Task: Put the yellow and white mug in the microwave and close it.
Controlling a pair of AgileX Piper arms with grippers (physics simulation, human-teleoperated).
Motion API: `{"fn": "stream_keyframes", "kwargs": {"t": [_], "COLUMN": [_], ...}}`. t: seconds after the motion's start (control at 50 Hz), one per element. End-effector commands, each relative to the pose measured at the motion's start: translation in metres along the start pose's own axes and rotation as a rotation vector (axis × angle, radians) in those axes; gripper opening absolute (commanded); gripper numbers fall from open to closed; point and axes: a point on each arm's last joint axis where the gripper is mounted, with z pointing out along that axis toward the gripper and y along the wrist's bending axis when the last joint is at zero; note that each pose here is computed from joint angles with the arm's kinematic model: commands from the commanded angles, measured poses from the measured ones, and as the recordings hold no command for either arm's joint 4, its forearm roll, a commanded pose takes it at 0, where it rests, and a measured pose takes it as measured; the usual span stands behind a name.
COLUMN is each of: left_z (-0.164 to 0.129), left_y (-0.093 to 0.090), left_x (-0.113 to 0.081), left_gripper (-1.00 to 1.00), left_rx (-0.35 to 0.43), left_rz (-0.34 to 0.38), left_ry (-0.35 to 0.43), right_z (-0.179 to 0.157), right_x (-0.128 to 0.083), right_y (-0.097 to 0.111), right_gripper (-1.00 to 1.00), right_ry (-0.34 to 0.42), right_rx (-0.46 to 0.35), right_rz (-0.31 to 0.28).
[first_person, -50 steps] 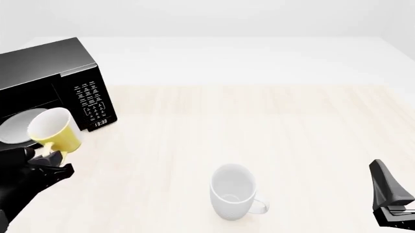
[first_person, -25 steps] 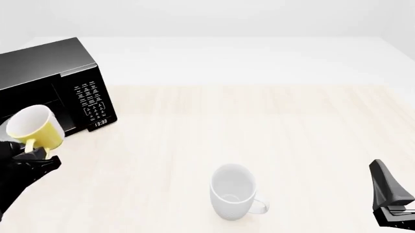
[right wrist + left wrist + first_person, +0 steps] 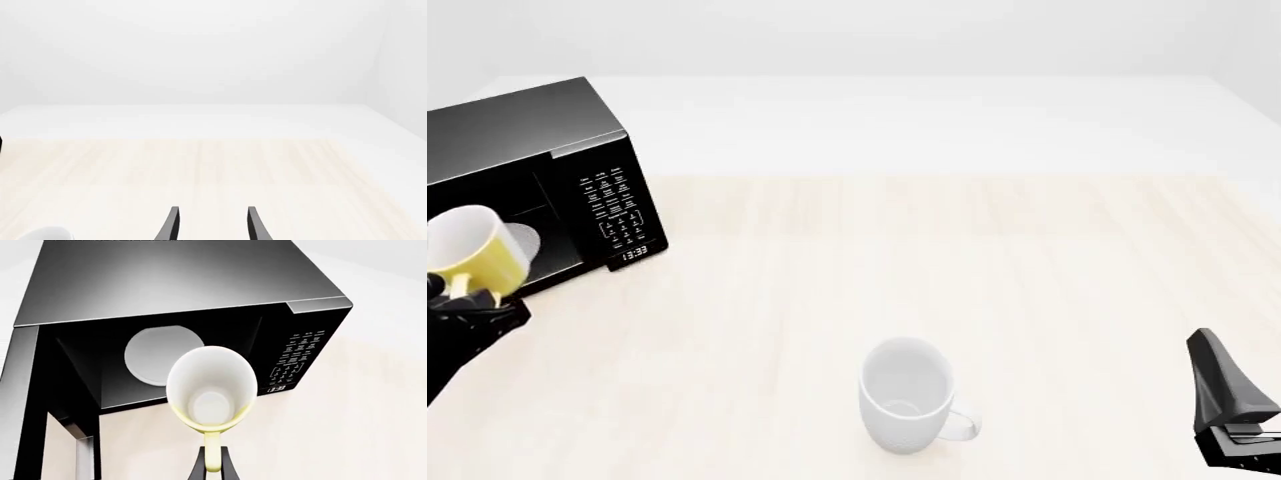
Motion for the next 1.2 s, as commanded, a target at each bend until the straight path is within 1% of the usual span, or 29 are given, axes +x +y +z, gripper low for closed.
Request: {"fn": "stream_keyframes", "kwargs": {"t": [0.02, 0.2, 0.52, 0.9, 1.2], "left_z": [0.012, 0.023, 0.039, 0.048, 0.051], "left_y": [0.007, 0.012, 0.015, 0.019, 0.021], "left_x": [-0.005, -0.006, -0.003, 0.003, 0.001], "left_gripper": [-1.0, -1.0, -1.0, -1.0, -1.0], "left_rx": [-0.033, -0.056, -0.064, -0.075, -0.082], "left_rz": [-0.005, -0.014, -0.019, -0.022, -0.027], "left_ry": [-0.009, -0.003, 0.01, 0.021, 0.017], "right_z": [0.0, 0.0, 0.0, 0.0, 0.0], "right_x": [0.0, 0.0, 0.0, 0.0, 0.0], "right_y": [0.0, 0.0, 0.0, 0.0, 0.0], "right_gripper": [1.0, 1.0, 1.0, 1.0, 1.0], "right_ry": [0.0, 0.0, 0.0, 0.0, 0.0], "right_rx": [0.0, 0.0, 0.0, 0.0, 0.0], "right_rz": [0.0, 0.0, 0.0, 0.0, 0.0]}}
